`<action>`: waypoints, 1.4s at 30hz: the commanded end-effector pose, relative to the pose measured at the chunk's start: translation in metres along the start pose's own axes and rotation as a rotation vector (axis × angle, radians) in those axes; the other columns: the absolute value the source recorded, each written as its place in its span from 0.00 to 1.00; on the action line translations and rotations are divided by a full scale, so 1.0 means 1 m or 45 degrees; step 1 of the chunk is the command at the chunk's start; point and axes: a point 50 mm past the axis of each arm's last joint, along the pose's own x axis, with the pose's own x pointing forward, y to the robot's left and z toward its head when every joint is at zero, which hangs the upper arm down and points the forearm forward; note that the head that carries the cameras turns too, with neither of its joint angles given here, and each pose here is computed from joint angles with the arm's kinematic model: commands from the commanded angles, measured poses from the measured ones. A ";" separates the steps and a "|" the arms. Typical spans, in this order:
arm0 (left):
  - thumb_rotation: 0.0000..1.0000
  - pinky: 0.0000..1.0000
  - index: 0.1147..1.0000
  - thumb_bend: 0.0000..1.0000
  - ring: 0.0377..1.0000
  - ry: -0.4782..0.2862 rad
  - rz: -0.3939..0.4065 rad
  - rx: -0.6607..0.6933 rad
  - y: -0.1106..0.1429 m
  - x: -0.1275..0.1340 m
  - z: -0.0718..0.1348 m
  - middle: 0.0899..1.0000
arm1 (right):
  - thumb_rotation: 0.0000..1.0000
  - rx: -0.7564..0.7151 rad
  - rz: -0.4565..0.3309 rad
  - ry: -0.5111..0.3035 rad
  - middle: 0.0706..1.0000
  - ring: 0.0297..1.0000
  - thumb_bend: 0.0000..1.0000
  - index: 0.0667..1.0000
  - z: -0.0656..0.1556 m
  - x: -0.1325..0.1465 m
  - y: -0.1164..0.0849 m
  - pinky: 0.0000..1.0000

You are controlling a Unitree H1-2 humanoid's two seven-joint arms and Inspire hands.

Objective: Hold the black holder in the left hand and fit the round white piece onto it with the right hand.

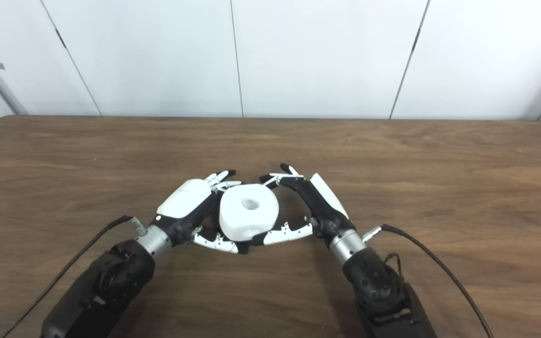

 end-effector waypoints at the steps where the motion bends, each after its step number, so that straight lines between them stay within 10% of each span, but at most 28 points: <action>1: 0.06 1.00 0.42 0.52 1.00 -0.058 0.026 0.030 0.007 0.004 0.012 0.87 | 0.14 -0.028 -0.036 -0.100 0.78 0.99 0.52 0.45 0.015 0.010 -0.006 1.00; 42: 0.06 1.00 0.42 0.52 1.00 -0.049 0.029 0.004 0.009 0.005 0.024 0.87 | 0.14 -0.347 -0.027 -0.164 0.76 0.96 0.52 0.44 0.026 0.009 -0.027 1.00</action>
